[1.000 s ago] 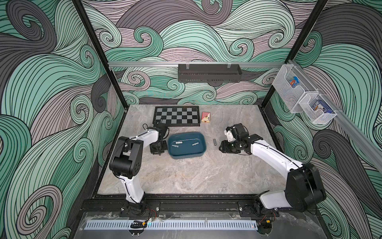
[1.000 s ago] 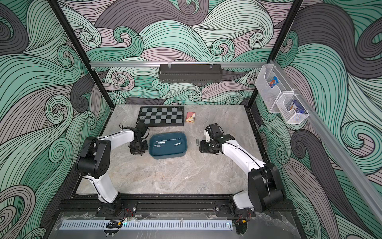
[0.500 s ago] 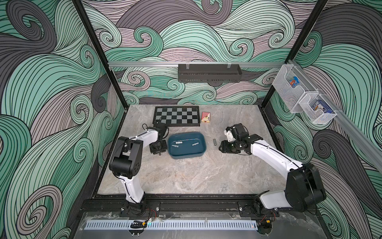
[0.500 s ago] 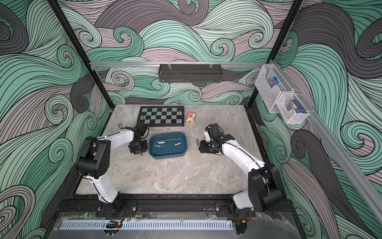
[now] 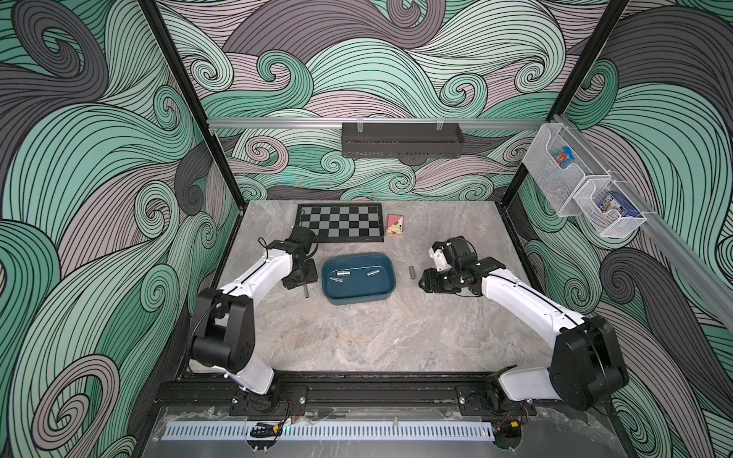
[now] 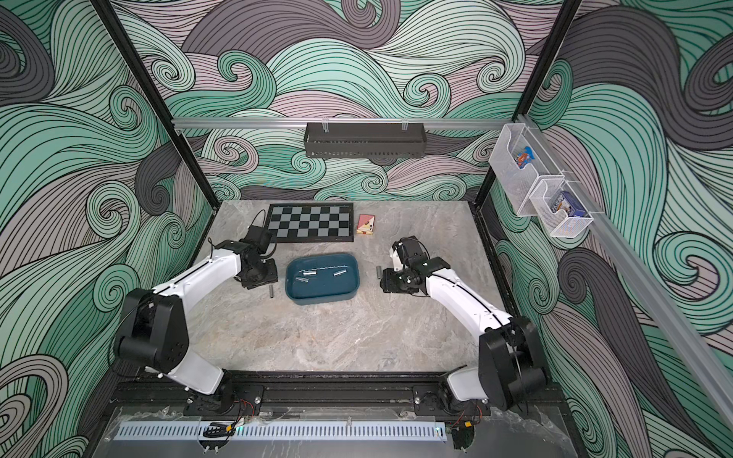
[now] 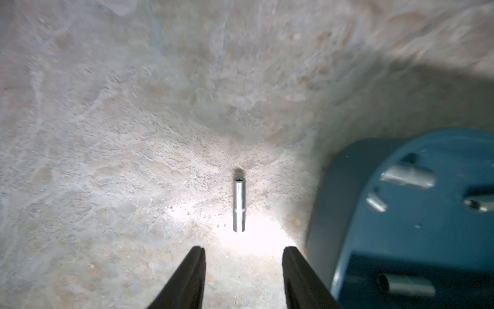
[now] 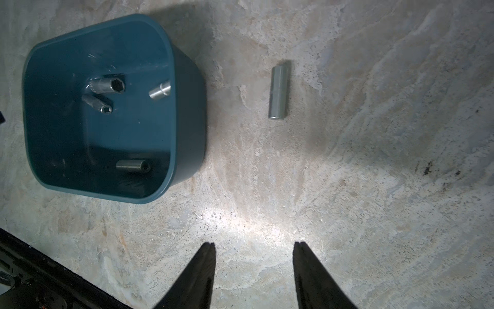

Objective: Take out the socket from the storage box
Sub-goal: Place the socket head at the center of the board.

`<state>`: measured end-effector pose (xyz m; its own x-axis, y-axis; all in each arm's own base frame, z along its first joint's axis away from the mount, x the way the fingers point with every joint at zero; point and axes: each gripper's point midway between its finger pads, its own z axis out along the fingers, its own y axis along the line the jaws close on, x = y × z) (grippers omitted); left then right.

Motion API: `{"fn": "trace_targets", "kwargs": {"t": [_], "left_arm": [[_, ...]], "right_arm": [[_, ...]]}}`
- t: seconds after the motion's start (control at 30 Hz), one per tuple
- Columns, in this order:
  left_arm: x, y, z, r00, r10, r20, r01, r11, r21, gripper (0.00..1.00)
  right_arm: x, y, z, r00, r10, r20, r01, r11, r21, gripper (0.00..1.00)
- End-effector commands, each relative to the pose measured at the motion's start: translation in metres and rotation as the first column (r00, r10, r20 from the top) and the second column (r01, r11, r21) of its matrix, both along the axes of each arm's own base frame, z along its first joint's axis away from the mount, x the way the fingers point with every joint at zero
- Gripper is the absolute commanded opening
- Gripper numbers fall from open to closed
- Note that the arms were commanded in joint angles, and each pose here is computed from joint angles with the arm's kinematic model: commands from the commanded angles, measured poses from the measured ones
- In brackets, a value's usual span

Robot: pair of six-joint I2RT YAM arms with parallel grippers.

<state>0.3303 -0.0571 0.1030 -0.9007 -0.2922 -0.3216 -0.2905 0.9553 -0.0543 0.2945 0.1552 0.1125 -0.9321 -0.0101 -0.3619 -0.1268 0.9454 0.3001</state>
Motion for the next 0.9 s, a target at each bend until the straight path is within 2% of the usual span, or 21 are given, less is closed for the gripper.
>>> {"fn": "trace_targets", "kwargs": {"t": [0.0,0.07,0.17,0.27,0.37,0.53,0.73,0.87], "left_arm": [[-0.004,-0.005,0.041,0.996,-0.048,0.076,0.050,0.998,-0.028,0.53],[-0.012,-0.008,0.060,0.989,-0.080,0.127,0.087,0.995,-0.047,0.54],[-0.028,-0.006,0.071,0.983,-0.105,0.150,0.113,0.992,-0.052,0.54],[-0.044,-0.003,0.077,0.977,-0.117,0.177,0.129,0.990,-0.055,0.56],[-0.056,-0.003,0.083,0.966,-0.124,0.226,0.143,0.987,-0.069,0.57],[-0.067,-0.001,0.087,0.940,-0.147,0.308,0.175,0.983,-0.064,0.60],[-0.076,0.003,0.083,0.947,-0.151,0.283,0.172,0.984,-0.051,0.62],[-0.076,0.002,0.086,0.939,-0.162,0.303,0.186,0.981,-0.049,0.62]], "right_arm": [[0.004,0.016,0.027,0.996,0.059,0.060,-0.059,0.998,-0.009,0.53],[0.004,0.029,0.036,0.991,0.110,0.071,-0.108,0.994,-0.026,0.54],[0.003,0.051,0.045,0.980,0.183,0.075,-0.179,0.982,-0.050,0.57],[0.005,0.068,0.050,0.980,0.194,0.050,-0.192,0.980,-0.044,0.58],[0.012,0.084,0.052,0.991,0.132,0.026,-0.132,0.991,-0.020,0.58],[0.022,0.124,0.039,0.995,0.005,-0.096,0.001,0.998,0.064,0.58],[0.047,0.140,0.002,0.965,-0.190,-0.181,0.198,0.980,0.028,0.59],[0.058,0.144,-0.021,0.933,-0.294,-0.209,0.298,0.954,-0.013,0.58]]}}
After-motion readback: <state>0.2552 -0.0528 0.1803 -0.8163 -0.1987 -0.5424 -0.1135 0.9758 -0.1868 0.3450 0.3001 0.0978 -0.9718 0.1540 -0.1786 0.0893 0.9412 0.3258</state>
